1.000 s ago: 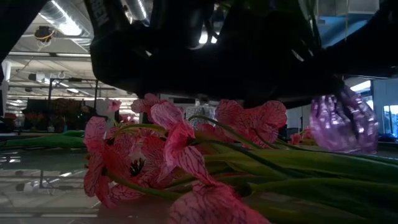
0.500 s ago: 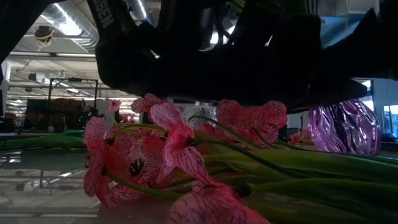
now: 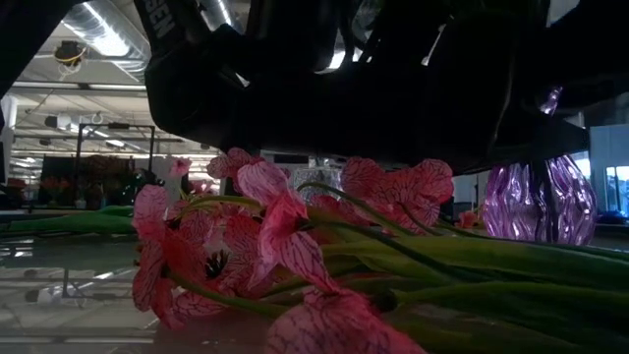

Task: Sort flowers into vase by color
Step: Adjust the purple vase

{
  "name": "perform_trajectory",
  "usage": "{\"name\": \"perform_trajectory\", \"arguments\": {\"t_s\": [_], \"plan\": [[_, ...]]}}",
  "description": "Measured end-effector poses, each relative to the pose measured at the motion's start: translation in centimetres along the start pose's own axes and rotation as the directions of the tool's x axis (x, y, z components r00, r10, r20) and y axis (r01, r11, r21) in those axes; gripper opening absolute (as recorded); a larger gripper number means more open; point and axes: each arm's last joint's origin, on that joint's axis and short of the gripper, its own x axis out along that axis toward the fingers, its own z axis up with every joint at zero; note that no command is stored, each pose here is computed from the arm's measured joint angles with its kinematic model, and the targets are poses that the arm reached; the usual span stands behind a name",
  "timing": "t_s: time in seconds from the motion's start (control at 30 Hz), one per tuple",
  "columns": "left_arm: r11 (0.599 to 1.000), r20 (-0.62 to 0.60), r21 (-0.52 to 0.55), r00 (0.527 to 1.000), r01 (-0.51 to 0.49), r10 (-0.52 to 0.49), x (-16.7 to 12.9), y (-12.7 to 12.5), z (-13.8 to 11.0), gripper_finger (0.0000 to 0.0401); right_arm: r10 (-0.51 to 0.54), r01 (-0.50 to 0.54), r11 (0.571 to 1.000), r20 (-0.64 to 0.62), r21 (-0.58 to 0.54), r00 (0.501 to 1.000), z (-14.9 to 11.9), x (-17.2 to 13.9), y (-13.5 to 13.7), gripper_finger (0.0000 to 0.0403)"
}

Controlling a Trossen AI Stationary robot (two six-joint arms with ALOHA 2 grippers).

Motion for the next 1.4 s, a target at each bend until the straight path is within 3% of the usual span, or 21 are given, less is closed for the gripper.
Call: {"name": "perform_trajectory", "arguments": {"t_s": [0.17, 0.37, 0.6, 0.8, 1.13, 1.4], "plan": [[1.000, 0.001, 0.014, 1.000, -0.009, 0.009, -0.1, -0.3, -0.1, 0.0169, 0.072, -0.073, 0.997, -0.102, -0.006, 0.992, 0.6, -0.7, -0.6, 0.0271], [1.000, 0.001, 0.020, 1.000, -0.012, 0.012, -0.2, -0.5, -0.1, 0.0169, 0.081, -0.081, 0.997, -0.090, 0.006, 0.993, 1.6, -1.2, -1.1, 0.0263], [1.000, 0.000, 0.025, 1.000, -0.009, 0.009, -0.3, -0.7, -0.1, 0.0177, 0.112, -0.111, 0.994, -0.204, 0.019, 0.972, 1.6, 0.3, -1.9, 0.0198], [0.999, 0.002, 0.033, 1.000, -0.015, 0.015, -0.3, -0.8, -0.1, 0.0181, 0.110, -0.110, 0.994, -0.210, 0.010, 0.972, 1.8, 0.7, -2.2, 0.0162], [0.996, -0.100, 0.086, 0.994, -0.038, 0.046, -1.6, -1.7, 3.6, 0.0182, 0.130, -0.121, 0.991, -0.202, 0.056, 0.971, 3.4, -0.4, -3.1, 0.0163], [0.997, -0.116, 0.056, 0.992, -0.047, 0.053, -1.8, -1.7, 3.7, 0.0183, 0.153, -0.136, 0.987, -0.227, 0.089, 0.962, 3.6, -0.6, -3.3, 0.0164]]}}
